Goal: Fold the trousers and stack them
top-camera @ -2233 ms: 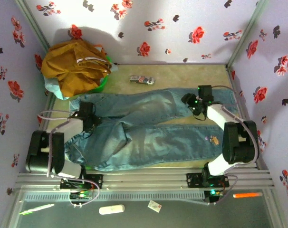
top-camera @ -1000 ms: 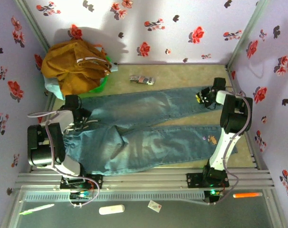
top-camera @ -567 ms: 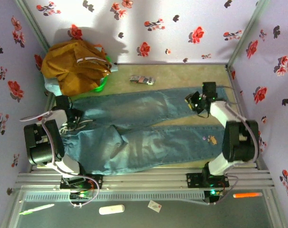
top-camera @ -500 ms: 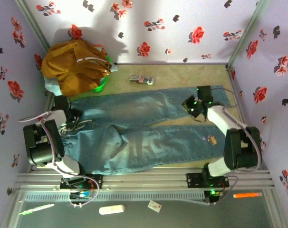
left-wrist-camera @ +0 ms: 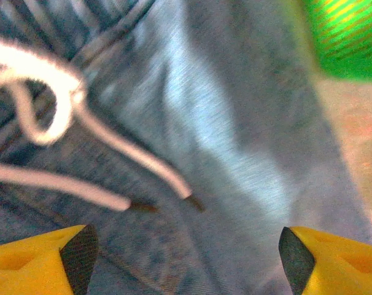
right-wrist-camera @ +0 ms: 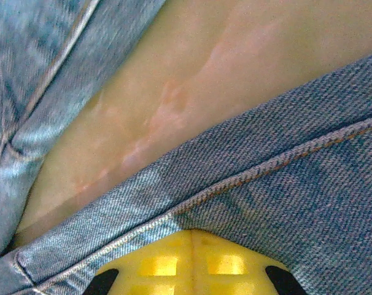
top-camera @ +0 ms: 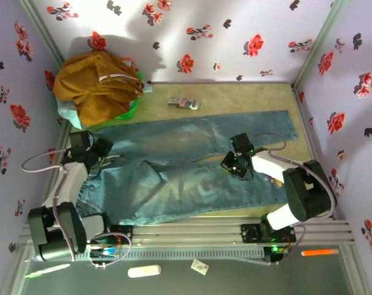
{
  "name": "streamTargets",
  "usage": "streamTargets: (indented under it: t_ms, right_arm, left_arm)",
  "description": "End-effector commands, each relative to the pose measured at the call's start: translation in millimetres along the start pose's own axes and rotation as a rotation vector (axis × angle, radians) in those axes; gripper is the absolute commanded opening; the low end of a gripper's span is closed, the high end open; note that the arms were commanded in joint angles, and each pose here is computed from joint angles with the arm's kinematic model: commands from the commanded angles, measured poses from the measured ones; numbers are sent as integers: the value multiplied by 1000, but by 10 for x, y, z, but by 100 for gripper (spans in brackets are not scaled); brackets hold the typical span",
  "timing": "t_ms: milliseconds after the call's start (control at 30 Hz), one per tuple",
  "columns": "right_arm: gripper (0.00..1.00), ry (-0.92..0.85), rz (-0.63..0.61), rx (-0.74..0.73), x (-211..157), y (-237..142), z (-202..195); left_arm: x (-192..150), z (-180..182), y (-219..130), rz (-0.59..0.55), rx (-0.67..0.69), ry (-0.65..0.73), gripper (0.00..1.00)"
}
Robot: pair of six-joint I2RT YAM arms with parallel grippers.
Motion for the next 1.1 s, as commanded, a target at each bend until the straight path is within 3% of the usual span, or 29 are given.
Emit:
streamTargets:
  t_ms: [0,233,467,733,933,1067]
  right_arm:
    - [0,34,-21,-182,18,28,-417]
    - [2,71,-4,-205,200,-70,-565]
    - [10,95,-12,-187,366,-253,-603]
    - [24,16,-139,-229,607,-795,-498]
    - [28,208,-173,-209,704,-882,-912]
    - [39,388,-169,-148,771,-814,-1288]
  left_arm:
    - [-220,273,223,80,57,-40,81]
    - [-286,597,491,69,142,-154,78]
    - [-164,787,277,-36,180,-248,72]
    - [50,320,-122,-48,47,-89,81]
    - [-156,63,-155,-17,-40,-43,82]
    - [-267,122,79,11,-15,-59,82]
Point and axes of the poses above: each hand's point on the last joint's axis, 136 mm out from that joint toward the fingers, its own y axis out along the fingers, its own z axis along the line the jaws close on, x = y × z, the point moved 7 cm from there along -y, back along the fingers, and after that the axes turned 3 degrees about -y, right-handed, at the moved point
